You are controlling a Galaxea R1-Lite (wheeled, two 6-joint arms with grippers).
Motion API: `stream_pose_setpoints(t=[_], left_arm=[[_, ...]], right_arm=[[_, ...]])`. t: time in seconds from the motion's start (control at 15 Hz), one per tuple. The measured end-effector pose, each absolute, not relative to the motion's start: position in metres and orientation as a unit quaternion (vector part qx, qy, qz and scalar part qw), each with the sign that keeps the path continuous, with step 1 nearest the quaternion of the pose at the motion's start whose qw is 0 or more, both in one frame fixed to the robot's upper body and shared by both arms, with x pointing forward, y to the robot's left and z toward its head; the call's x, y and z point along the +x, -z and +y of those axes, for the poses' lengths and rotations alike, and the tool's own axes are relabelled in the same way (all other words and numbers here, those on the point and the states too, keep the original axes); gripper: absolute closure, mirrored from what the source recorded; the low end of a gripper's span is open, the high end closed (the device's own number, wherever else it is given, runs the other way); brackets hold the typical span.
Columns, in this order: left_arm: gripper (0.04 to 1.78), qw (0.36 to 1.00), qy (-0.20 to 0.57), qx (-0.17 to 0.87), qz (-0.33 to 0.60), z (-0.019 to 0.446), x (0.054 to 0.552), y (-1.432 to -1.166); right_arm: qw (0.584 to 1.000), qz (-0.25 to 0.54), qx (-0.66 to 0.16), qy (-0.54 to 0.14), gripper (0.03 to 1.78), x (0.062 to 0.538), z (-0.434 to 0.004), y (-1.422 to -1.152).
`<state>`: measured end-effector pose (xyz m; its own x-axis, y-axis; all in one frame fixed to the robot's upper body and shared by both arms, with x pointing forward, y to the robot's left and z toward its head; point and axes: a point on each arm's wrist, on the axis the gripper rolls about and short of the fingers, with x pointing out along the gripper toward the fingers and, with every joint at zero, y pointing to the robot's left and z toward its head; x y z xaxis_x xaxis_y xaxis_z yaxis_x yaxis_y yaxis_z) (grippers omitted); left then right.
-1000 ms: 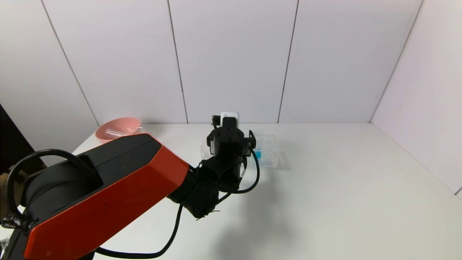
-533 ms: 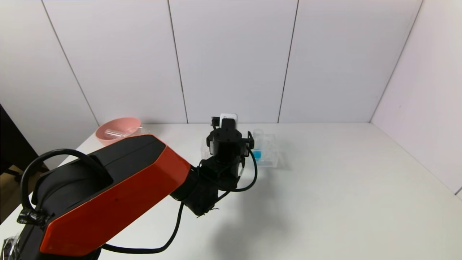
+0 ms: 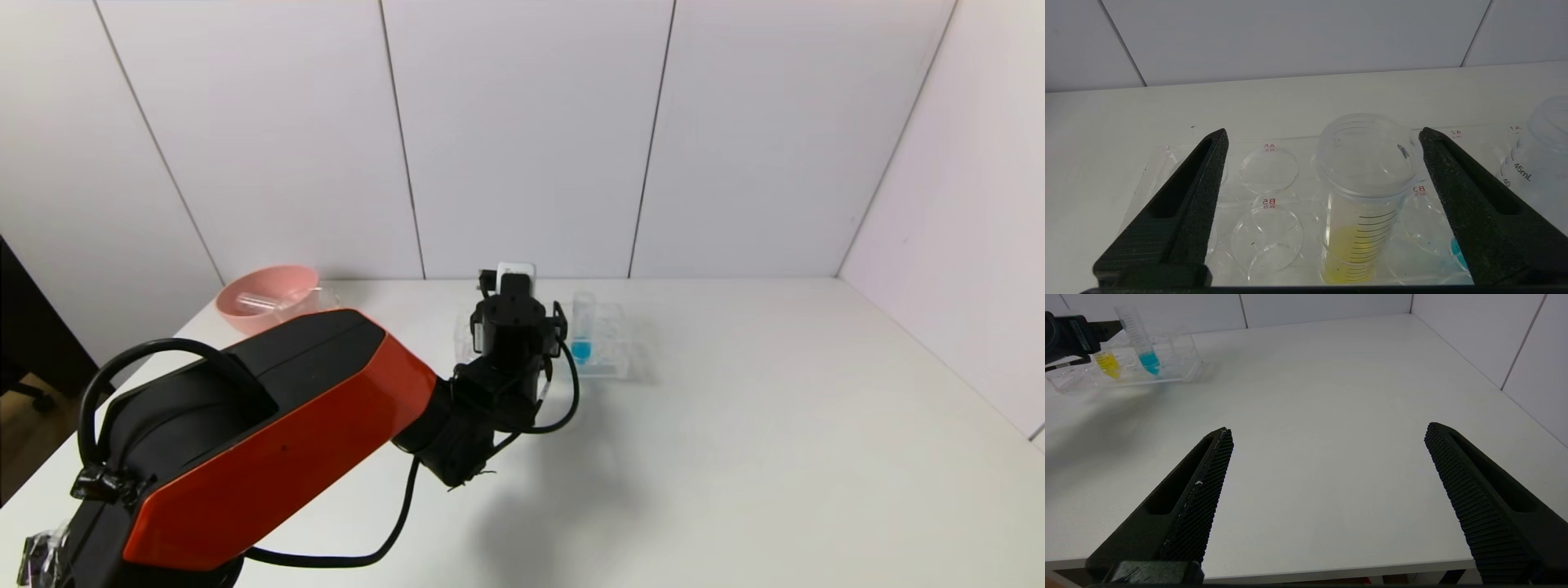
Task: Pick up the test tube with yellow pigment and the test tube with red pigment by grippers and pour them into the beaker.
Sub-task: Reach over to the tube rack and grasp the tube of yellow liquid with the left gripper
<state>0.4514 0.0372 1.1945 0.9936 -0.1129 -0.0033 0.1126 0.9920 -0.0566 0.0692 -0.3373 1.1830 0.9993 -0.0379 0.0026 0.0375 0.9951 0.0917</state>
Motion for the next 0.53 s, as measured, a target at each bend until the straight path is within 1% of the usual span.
stream_pose_setpoints(t=[0.13,0.2,0.33,0.4,0.47,0.53], left_arm=[[0.53,0.998,0.056,-0.028,0.004,0.0364,0.4525,-1.1919],[0.70,0.998,0.056,-0.028,0.004,0.0360,0.4529,-1.1910],[1.09,0.998,0.057,-0.029,0.003,0.0352,0.4541,-1.1893],[1.25,0.998,0.058,-0.028,0.004,0.0342,0.4538,-1.1881],[1.32,0.998,0.058,-0.030,0.003,0.0341,0.4545,-1.1879],[1.33,0.998,0.057,-0.030,0.003,0.0340,0.4550,-1.1876]], right_arm=[[0.999,-0.002,0.046,0.019,0.10,0.0692,-0.3374,-1.1830],[0.999,-0.002,0.046,0.019,0.10,0.0692,-0.3374,-1.1829],[0.999,-0.002,0.046,0.019,0.10,0.0692,-0.3374,-1.1830],[0.999,-0.002,0.046,0.019,0.10,0.0692,-0.3374,-1.1829],[0.999,-0.002,0.046,0.019,0.10,0.0692,-0.3373,-1.1830],[0.999,-0.002,0.046,0.019,0.10,0.0692,-0.3373,-1.1829]])
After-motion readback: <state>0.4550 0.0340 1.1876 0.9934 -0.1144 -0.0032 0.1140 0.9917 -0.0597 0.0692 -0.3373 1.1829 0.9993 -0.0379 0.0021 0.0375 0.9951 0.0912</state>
